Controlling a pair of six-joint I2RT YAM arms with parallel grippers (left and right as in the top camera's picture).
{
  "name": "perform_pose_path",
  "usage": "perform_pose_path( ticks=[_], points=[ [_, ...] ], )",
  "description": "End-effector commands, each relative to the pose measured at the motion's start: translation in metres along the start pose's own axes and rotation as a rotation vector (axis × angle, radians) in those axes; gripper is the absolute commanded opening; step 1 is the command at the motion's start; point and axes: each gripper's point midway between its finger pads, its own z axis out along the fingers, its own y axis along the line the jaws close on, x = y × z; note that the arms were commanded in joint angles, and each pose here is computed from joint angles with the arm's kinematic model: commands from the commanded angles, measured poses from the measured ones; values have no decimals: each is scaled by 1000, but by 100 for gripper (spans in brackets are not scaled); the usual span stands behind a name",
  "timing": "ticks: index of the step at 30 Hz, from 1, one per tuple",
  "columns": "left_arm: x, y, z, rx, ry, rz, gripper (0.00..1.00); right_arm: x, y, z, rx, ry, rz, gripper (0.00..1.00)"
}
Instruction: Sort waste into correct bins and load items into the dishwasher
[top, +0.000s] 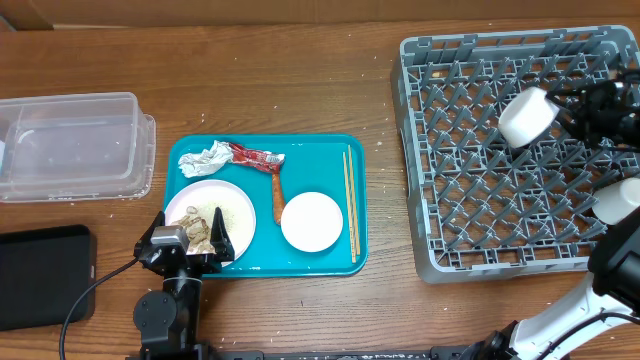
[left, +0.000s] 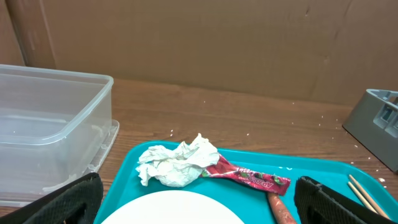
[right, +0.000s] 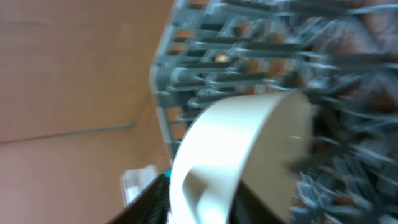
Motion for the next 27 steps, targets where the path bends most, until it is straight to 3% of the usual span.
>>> perform_pose_path(
  ticks=[1, 6, 10, 13, 16, 17, 20, 22, 24, 27],
  points=[
    [0, 1, 0, -1, -4, -7, 100, -23, -5, -41, 224, -126, -31, 51],
    [0, 1, 0, -1, -4, -7, 100, -19, 12, -109, 530, -244, 11, 69],
    [0, 1, 0, -1, -4, -7, 100, 9, 71, -139, 546, -274, -51, 86],
    [0, 1, 0, -1, -4, -7, 100, 30, 91, -139, 569, -264, -100, 89],
    [0, 1, 0, -1, -3, -7, 100, 56, 109, -113, 578, -175, -156, 91],
    [0, 1, 0, -1, -4, -7, 100, 64, 111, -103, 610, -148, -184, 97],
    [0, 1, 0, -1, -4, -7, 100, 64, 106, -91, 831, -239, -173, 100],
    [0, 1, 0, -1, -4, -7, 100, 70, 113, -67, 838, -213, -219, 100],
    [0, 1, 0, -1, -3, -7, 100, 89, 124, -33, 782, -110, -260, 100],
    [0, 1, 0, -1, -3, -7, 100, 155, 148, 37, 634, 191, -457, 100]
  ],
)
